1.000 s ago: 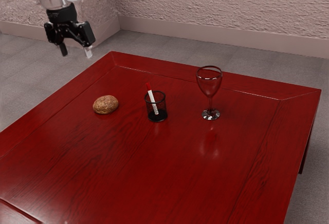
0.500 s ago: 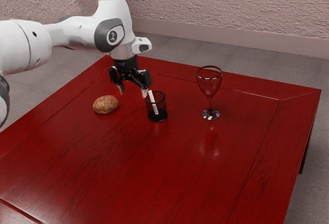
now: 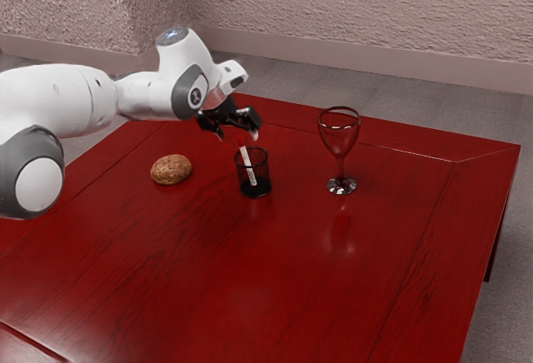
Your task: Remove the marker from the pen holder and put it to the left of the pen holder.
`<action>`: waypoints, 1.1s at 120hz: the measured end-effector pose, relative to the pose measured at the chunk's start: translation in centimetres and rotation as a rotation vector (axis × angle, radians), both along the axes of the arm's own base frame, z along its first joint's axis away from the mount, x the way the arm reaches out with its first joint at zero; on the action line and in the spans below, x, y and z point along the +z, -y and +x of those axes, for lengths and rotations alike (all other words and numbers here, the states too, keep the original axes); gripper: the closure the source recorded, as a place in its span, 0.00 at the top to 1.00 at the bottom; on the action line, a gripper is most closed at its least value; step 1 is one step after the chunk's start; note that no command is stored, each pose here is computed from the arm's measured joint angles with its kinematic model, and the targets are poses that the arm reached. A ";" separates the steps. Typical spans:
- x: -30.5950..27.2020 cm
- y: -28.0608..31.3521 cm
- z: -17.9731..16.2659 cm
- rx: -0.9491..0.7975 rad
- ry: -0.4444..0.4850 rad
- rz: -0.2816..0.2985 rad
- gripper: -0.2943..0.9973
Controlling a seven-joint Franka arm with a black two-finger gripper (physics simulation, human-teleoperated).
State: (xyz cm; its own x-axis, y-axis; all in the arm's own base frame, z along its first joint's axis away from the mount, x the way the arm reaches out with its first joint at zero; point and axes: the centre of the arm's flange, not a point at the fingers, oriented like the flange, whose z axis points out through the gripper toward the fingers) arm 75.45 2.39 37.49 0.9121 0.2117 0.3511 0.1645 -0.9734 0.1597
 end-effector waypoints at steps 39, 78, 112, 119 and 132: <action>-3.0 -1.3 0.8 0.058 0.056 -0.060 0.55; -3.5 -2.5 1.9 0.061 0.091 -0.052 0.34; -3.7 -2.3 1.9 0.040 0.087 -0.032 0.24; -3.6 -2.2 1.9 0.037 0.088 -0.029 0.22; -3.3 -1.3 2.0 0.026 0.092 -0.024 0.21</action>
